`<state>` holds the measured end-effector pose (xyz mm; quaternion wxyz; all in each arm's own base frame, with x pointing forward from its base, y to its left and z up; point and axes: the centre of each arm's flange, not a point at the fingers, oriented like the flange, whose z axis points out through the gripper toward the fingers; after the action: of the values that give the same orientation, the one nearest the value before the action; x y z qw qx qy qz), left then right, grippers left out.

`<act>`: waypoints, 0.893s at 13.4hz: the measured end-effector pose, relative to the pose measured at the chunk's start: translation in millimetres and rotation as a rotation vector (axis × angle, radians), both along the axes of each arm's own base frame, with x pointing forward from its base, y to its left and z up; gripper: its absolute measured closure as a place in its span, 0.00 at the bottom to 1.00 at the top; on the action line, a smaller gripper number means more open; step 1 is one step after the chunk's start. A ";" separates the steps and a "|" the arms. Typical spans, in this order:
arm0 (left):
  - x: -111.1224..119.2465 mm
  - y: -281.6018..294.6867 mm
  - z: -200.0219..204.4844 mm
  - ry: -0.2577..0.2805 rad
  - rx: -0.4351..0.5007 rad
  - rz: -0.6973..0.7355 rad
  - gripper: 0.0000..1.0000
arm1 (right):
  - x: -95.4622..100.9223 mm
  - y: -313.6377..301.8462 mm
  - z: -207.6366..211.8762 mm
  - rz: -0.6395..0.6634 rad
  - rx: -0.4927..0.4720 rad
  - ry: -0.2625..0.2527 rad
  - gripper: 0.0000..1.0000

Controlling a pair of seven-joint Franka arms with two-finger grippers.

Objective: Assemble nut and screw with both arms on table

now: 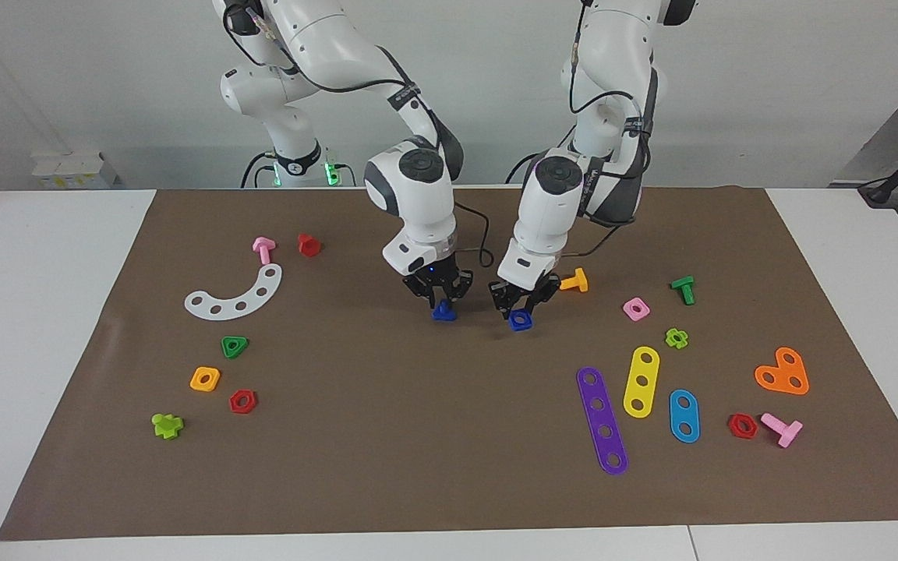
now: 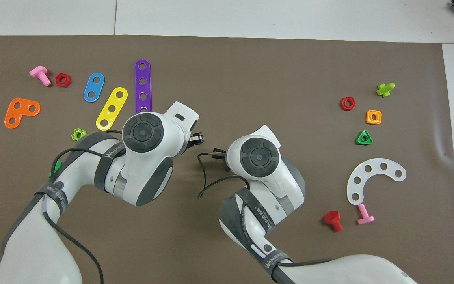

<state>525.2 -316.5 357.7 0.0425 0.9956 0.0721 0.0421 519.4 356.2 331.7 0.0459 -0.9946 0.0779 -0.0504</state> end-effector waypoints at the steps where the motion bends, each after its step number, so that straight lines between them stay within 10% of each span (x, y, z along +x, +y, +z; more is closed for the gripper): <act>1: 0.4 -2.8 1.9 -0.003 -0.003 0.006 0.54 | 1.2 -1.3 0.4 -0.003 0.000 -0.001 0.39; 4: -2.8 -17.8 7.0 -0.011 -0.014 0.019 0.54 | 17.0 -17.5 13.3 -0.038 0.011 -0.024 0.05; 12: -48.1 -90.0 9.9 -0.009 -0.032 -0.038 0.54 | 50.5 -138.5 111.4 0.001 -0.031 -0.059 0.03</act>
<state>477.1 -406.5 367.6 0.0598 0.9958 0.0539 0.0445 569.8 217.7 443.1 0.0328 -0.9933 0.0752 -0.0809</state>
